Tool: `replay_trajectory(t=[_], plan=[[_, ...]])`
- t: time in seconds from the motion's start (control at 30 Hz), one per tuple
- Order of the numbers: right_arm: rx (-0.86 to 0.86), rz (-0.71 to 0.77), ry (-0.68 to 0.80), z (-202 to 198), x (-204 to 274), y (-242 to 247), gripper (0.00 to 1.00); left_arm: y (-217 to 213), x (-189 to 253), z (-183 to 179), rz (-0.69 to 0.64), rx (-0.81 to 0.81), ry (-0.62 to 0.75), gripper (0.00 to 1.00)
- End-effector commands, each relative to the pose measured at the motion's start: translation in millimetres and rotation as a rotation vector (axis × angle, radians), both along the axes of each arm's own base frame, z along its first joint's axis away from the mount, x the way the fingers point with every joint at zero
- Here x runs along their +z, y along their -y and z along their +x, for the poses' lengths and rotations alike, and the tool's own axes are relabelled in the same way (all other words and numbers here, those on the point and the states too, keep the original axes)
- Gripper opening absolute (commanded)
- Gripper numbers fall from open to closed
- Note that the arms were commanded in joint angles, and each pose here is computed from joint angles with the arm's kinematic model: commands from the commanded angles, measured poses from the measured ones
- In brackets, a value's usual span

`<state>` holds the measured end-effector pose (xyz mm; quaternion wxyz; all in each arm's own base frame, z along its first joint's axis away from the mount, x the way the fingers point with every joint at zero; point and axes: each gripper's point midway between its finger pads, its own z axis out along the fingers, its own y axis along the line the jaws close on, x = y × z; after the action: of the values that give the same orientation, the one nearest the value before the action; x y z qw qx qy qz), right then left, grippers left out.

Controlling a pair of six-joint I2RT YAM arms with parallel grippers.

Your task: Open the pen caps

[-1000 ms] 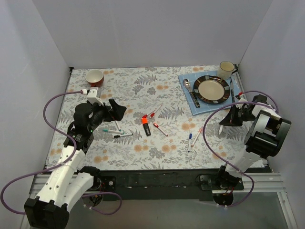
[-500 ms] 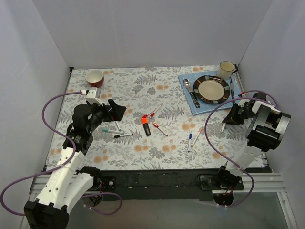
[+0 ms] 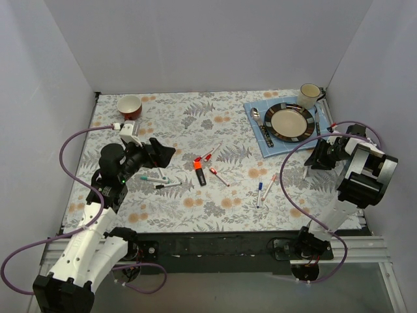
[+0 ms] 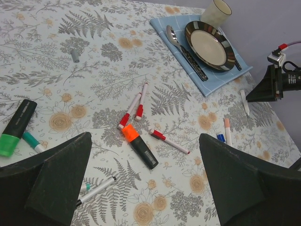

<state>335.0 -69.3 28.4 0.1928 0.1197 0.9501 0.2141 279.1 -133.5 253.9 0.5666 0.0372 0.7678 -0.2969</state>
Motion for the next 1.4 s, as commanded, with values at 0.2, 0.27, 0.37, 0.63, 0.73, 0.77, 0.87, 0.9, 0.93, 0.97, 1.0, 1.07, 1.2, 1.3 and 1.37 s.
replay_trajectory(t=[0.2,0.27,0.37,0.63,0.73,0.77,0.87,0.9,0.93,0.97,1.0,1.07,1.2,1.3,1.37], plan=[[0.341,-0.081,0.355,7,91,-51,0.51,13,-15,-2,-0.036,-0.064,-0.052,0.98],[0.485,-0.103,0.417,4,101,-84,0.51,14,-21,0,-0.038,-0.06,-0.078,0.98],[0.662,-0.135,0.55,-3,119,-128,0.51,14,-29,4,-0.051,-0.037,-0.119,0.98],[0.825,-0.042,0.813,-27,152,-177,0.51,36,-87,7,-0.16,0.009,-0.459,0.92],[0.827,-0.031,0.82,-35,149,-179,0.51,49,-114,7,-0.084,0.112,-0.508,0.96],[0.83,-0.022,0.822,-38,148,-180,0.51,54,-110,12,-0.094,0.157,-0.513,0.98],[0.831,-0.016,0.841,-41,154,-182,0.51,63,-139,16,-0.042,0.288,-0.631,0.98],[0.828,-0.018,0.851,-42,158,-183,0.51,65,-139,22,-0.013,0.342,-0.641,0.98],[0.827,-0.02,0.854,-42,159,-183,0.51,68,-144,24,0.008,0.367,-0.659,0.96],[0.825,-0.022,0.854,-43,160,-183,0.5,69,-166,26,0.061,0.408,-0.706,0.93],[0.826,-0.026,0.861,-44,162,-183,0.51,73,-161,30,0.067,0.45,-0.727,0.91],[0.829,-0.029,0.873,-46,166,-184,0.5,75,-180,34,0.137,0.507,-0.762,0.83],[0.829,-0.026,0.882,-48,169,-185,0.51,82,-190,46,0.216,0.536,-0.763,0.75],[0.832,-0.023,0.894,-50,173,-186,0.51,84,-198,54,0.301,0.579,-0.773,0.69],[0.832,-0.03,0.898,-50,174,-185,0.51,89,-197,58,0.318,0.597,-0.77,0.65]])
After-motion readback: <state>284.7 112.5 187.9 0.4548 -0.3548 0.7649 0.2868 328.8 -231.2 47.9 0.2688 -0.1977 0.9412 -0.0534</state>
